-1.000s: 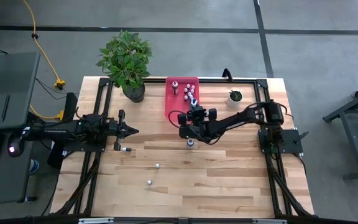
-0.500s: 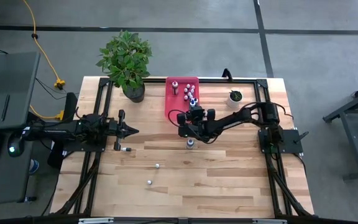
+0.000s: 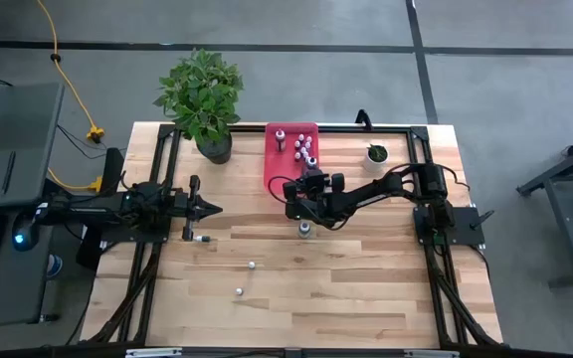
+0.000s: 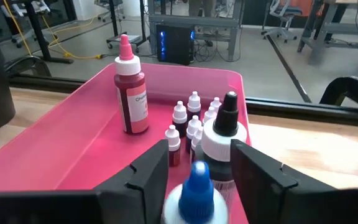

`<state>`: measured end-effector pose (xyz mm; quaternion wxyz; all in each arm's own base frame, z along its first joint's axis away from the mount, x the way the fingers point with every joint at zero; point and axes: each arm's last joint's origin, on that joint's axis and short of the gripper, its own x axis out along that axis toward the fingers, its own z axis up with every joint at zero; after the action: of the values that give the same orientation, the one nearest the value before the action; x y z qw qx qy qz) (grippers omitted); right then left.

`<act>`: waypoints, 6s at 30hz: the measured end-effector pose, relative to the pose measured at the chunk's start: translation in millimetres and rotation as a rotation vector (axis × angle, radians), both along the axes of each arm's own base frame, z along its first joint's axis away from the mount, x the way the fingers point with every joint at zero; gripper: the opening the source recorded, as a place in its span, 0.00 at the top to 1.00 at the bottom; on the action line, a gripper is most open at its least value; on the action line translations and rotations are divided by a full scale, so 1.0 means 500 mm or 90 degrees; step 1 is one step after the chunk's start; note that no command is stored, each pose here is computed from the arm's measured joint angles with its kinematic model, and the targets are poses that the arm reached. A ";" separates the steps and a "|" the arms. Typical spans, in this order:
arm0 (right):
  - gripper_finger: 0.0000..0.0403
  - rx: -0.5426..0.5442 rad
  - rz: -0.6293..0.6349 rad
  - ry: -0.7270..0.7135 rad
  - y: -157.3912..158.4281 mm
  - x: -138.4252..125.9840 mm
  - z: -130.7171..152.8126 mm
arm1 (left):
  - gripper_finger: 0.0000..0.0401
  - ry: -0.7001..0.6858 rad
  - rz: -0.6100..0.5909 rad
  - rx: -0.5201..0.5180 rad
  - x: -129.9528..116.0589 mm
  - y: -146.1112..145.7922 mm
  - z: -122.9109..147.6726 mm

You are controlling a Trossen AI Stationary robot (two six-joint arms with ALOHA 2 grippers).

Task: Pick & Place food coloring
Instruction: Put the purple food coloring bottle into the pink bin

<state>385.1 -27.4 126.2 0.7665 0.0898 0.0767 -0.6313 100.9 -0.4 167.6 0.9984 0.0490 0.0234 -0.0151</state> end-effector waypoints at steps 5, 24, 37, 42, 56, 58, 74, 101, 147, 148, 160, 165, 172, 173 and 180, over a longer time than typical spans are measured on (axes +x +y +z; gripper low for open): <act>0.55 -0.003 0.001 0.007 0.000 0.000 0.000 | 1.00 0.000 0.000 0.000 0.000 0.000 0.000; 0.49 -0.058 0.014 0.080 0.019 -0.007 0.058 | 1.00 0.000 0.000 0.000 0.000 0.000 0.000; 0.49 -0.106 0.050 0.078 0.058 -0.064 0.251 | 1.00 0.000 0.000 0.000 0.000 0.000 0.000; 0.49 -0.067 0.142 0.021 0.066 -0.112 0.341 | 1.00 0.000 0.000 0.000 0.000 0.000 0.000; 0.49 0.213 0.424 0.127 0.075 -0.174 0.474 | 1.00 0.000 0.000 0.000 0.000 0.000 0.000; 0.49 0.271 0.467 0.162 0.077 -0.174 0.477 | 1.00 0.000 0.000 0.000 0.000 0.000 0.000; 0.49 0.488 0.628 0.436 0.143 -0.111 0.343 | 1.00 0.000 0.000 0.000 0.000 0.000 0.000; 0.38 0.478 0.638 0.445 0.161 -0.041 0.262 | 1.00 0.000 0.000 0.000 0.000 0.000 0.000; 0.52 0.738 0.438 0.262 0.084 0.001 0.194 | 1.00 0.000 0.000 0.000 0.000 0.000 0.000; 0.53 0.736 0.442 0.265 0.084 0.001 0.194 | 1.00 0.000 0.000 0.000 0.000 0.000 0.000; 0.73 0.722 0.440 0.269 0.083 0.001 0.194 | 1.00 0.000 0.000 0.000 0.000 0.000 0.000; 0.74 0.714 0.441 0.272 0.088 0.001 0.195 | 1.00 0.000 0.000 0.000 0.000 0.000 0.000; 0.74 0.695 0.429 0.286 0.091 0.002 0.230 | 1.00 0.000 0.000 0.000 0.000 0.000 0.000; 0.74 0.691 0.426 0.289 0.090 0.002 0.240 | 1.00 0.000 0.000 0.000 0.000 0.000 0.000; 0.74 0.638 0.442 0.267 0.087 0.011 0.324 | 1.00 0.000 0.000 0.000 0.000 0.000 0.000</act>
<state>390.7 16.1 288.0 0.7600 0.2812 0.5351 -0.2387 100.8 -0.3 167.8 0.9984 0.0491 0.0232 -0.0149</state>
